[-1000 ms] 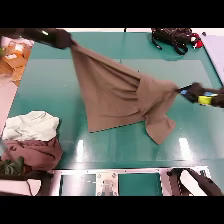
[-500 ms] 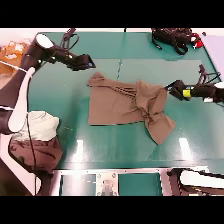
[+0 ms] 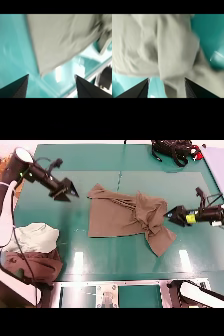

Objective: Fold the shirts.

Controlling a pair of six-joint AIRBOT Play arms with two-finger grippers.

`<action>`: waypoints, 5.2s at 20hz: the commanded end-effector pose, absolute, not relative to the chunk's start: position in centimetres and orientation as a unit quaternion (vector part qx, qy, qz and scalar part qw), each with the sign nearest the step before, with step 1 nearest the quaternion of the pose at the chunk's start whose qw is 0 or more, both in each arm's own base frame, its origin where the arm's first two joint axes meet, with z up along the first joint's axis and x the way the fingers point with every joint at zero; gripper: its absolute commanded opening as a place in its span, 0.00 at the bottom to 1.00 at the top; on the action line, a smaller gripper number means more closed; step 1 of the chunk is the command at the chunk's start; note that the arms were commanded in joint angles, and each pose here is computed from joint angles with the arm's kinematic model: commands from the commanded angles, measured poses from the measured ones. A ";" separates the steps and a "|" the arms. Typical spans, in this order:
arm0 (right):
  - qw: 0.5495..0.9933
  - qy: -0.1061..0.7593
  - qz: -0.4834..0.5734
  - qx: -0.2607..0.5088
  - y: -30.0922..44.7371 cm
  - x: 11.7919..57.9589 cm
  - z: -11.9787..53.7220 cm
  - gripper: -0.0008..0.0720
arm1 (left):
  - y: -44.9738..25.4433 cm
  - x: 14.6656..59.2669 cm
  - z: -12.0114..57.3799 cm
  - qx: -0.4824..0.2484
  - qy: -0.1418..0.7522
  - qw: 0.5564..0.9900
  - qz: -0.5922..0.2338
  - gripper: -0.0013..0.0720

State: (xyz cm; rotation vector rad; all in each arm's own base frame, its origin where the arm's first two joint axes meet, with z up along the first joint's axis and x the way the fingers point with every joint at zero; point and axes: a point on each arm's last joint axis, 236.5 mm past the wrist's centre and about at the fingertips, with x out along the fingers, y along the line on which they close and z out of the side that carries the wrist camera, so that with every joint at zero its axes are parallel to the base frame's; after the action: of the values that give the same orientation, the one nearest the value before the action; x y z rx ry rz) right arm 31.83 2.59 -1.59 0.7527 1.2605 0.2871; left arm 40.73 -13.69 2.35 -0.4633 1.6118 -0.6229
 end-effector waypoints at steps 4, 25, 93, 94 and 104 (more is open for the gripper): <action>0.714 0.599 0.130 0.339 6.0 25.9 -5.3 0.71 | -14.6 33.1 -6.1 -0.228 0.736 0.596 -0.224 0.89; 0.721 0.597 0.143 0.323 10.8 30.2 -7.9 0.03 | -22.5 32.4 -7.1 -0.139 0.708 0.633 -0.280 0.05; 0.755 0.475 0.053 0.449 -13.0 40.2 -0.8 0.32 | -4.6 48.5 1.4 -0.258 0.584 0.735 -0.229 0.93; 0.739 0.503 0.017 0.447 -13.6 37.2 -2.4 0.37 | -4.2 48.1 1.4 -0.261 0.588 0.730 -0.229 0.93; 0.638 0.621 -0.067 0.451 -8.7 26.2 -11.6 0.61 | -4.4 47.5 1.4 -0.260 0.598 0.721 -0.235 0.93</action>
State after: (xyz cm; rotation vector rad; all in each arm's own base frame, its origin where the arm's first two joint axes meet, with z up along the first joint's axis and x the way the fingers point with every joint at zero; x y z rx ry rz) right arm 27.28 -10.44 -9.61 1.0399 1.3682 -0.1448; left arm 47.91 -4.37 1.37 -0.5719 1.3030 -0.5102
